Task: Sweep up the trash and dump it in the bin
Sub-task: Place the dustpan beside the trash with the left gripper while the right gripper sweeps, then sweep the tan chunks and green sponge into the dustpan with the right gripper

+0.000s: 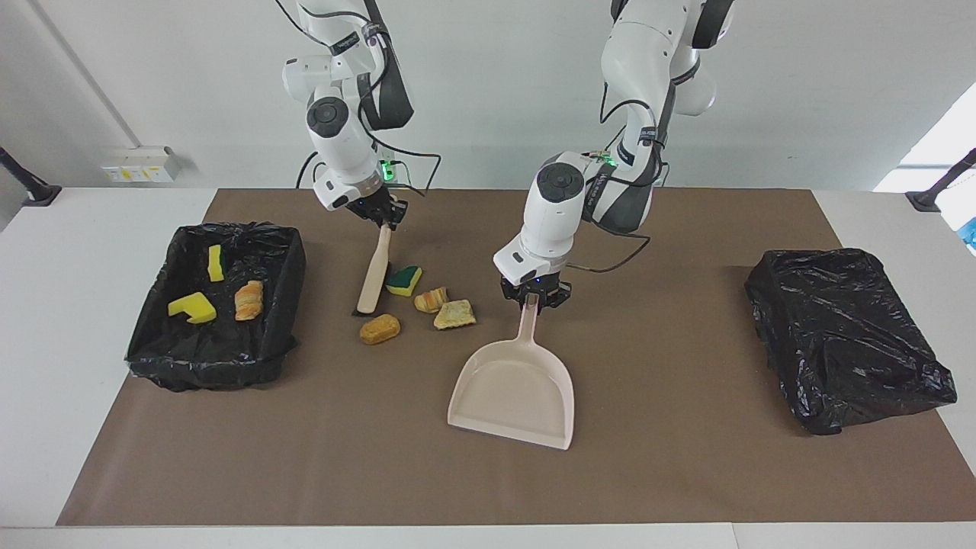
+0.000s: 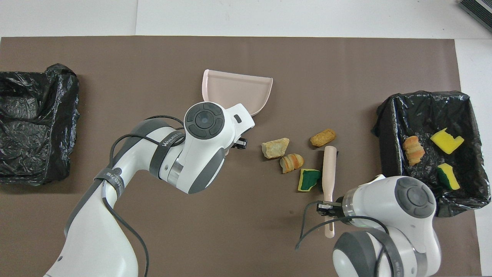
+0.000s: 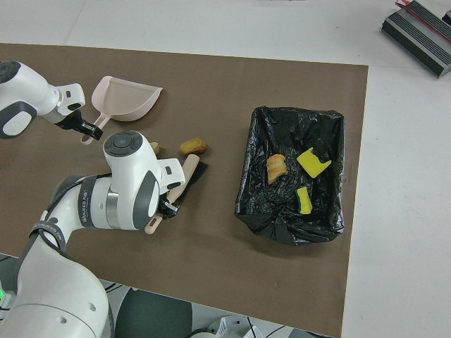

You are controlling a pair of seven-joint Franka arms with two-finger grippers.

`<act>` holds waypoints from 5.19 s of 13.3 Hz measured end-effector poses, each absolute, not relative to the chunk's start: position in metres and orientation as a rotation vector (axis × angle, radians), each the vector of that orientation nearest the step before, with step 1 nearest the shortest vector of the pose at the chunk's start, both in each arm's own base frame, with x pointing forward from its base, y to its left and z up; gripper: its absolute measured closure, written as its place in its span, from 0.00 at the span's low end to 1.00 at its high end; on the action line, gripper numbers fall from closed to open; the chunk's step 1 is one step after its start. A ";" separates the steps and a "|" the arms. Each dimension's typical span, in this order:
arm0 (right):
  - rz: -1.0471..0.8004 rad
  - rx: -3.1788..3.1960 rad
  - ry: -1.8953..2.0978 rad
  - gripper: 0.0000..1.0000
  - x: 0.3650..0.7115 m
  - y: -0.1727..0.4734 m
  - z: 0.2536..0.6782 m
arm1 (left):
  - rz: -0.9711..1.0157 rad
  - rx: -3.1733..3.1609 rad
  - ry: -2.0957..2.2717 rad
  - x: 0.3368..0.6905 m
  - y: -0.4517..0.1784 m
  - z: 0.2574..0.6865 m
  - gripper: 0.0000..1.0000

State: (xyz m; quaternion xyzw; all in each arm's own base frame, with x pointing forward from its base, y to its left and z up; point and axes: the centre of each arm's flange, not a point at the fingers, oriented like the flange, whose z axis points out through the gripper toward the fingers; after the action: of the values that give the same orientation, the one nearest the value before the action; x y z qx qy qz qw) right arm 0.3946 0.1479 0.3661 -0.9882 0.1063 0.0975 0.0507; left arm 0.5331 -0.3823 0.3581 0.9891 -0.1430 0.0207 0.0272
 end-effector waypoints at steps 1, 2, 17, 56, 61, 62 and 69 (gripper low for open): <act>0.299 -2.997 0.316 0.74 0.400 0.161 0.372 | 0.071 3.055 -0.454 0.536 -0.377 0.361 0.67; 0.322 -2.988 0.297 0.74 0.406 0.175 0.377 | 0.077 3.057 -0.453 0.541 -0.370 0.366 0.68; 0.220 -3.230 -0.225 0.74 0.474 0.060 0.407 | -0.161 2.795 -1.498 0.533 -0.128 0.435 0.68; 0.202 -2.982 0.564 0.74 0.404 0.268 0.354 | -0.054 2.629 -1.794 0.491 -0.190 0.345 0.69; 0.253 -2.956 0.568 0.74 0.420 0.282 0.367 | -0.042 2.562 -1.891 0.479 -0.225 0.347 0.69; 0.277 -2.964 0.564 0.74 0.420 0.282 0.371 | -0.041 2.548 -1.911 0.475 -0.233 0.348 0.69; 0.324 -3.002 0.417 0.74 0.414 0.262 0.366 | -0.044 2.539 -1.946 0.474 -0.236 0.348 0.69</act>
State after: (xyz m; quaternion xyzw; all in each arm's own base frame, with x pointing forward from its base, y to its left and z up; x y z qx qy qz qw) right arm 0.4135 0.2616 0.3657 -0.9838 0.1366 0.1063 0.0466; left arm 0.4736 -0.2364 0.3477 0.7933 -0.6080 -0.0138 -0.0288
